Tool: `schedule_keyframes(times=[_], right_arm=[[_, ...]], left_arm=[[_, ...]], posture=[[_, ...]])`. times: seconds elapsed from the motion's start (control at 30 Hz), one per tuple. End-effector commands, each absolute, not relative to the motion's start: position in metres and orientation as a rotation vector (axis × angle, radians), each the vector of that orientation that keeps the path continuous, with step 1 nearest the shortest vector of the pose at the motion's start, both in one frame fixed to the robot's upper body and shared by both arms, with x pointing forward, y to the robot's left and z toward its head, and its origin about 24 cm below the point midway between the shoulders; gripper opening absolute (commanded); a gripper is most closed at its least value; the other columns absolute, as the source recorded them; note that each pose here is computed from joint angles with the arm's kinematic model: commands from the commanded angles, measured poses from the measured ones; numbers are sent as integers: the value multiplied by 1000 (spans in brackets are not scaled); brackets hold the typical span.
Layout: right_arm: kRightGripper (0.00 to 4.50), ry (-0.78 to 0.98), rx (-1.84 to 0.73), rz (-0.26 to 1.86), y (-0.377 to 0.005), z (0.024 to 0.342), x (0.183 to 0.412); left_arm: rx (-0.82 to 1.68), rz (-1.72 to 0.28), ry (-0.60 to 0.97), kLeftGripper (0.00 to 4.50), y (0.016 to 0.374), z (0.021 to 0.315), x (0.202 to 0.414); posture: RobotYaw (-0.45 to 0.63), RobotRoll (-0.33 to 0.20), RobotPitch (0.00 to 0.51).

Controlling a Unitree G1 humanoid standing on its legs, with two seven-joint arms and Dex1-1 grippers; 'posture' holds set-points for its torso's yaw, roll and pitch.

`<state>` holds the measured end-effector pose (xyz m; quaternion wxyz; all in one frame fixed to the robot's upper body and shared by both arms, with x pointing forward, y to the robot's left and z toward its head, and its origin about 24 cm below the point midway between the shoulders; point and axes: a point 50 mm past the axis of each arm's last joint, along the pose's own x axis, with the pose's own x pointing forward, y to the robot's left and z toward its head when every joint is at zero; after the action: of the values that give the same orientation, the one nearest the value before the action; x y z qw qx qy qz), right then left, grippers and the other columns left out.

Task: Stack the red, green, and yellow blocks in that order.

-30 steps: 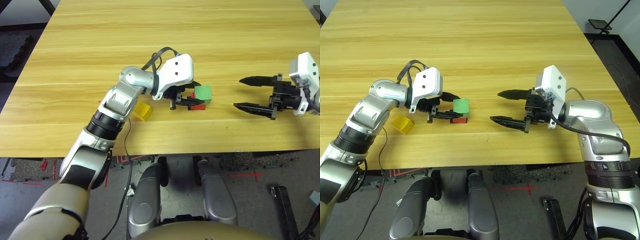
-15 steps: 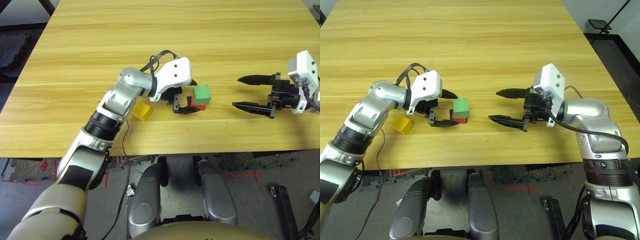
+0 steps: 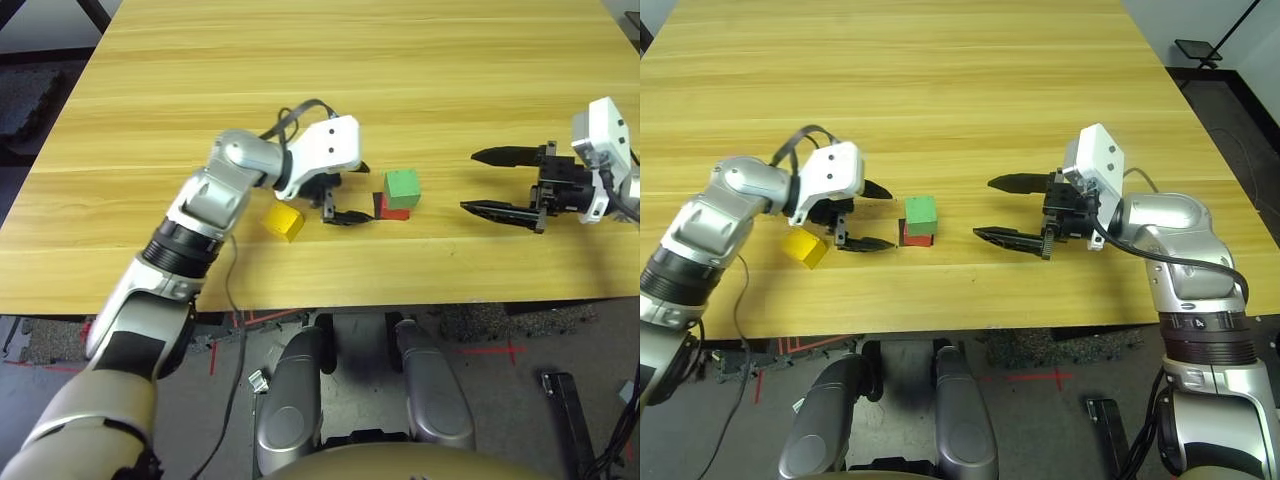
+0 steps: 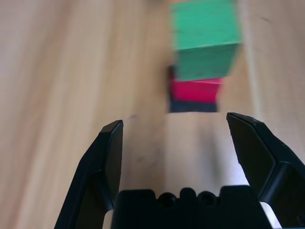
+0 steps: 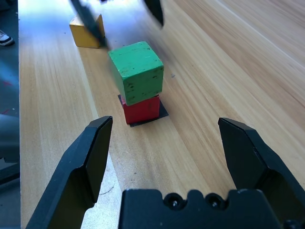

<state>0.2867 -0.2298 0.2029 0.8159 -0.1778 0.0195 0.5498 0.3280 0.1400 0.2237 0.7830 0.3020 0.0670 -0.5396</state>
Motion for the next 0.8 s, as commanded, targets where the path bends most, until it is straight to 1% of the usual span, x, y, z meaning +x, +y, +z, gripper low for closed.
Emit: schedule_keyframes(times=[0.03,0.1,0.17,0.2,0.3,0.4,0.43,0.47,0.6,0.8], right_arm=[[4500,52,-376,1172,-230,198,286],[4500,53,-373,1167,-231,197,285],[4500,55,-369,1156,-233,196,285],[4500,55,-369,1152,-234,196,285],[4500,55,-364,1142,-236,195,285],[4500,56,-359,1136,-237,193,286],[4500,56,-357,1135,-237,193,287],[4500,57,-356,1135,-237,192,287],[4500,60,-350,1140,-236,189,289],[4500,63,-345,1150,-234,187,293]], left_arm=[[601,-1089,158,4435,151,229,327],[490,-965,154,4435,167,228,328],[380,-825,83,4435,180,230,325],[332,-771,26,4435,182,232,321],[229,-605,-48,4435,190,229,303],[145,-394,-25,4435,198,216,284],[123,-360,-13,4435,198,213,277],[121,-349,-2,4435,195,210,270],[137,-360,47,4435,188,200,247],[138,-410,80,4435,177,192,228]], posture=[[204,67,265],[208,74,267],[208,74,267],[212,77,268],[227,86,269],[235,92,269],[235,92,269],[255,102,271],[272,109,279],[288,115,282]])
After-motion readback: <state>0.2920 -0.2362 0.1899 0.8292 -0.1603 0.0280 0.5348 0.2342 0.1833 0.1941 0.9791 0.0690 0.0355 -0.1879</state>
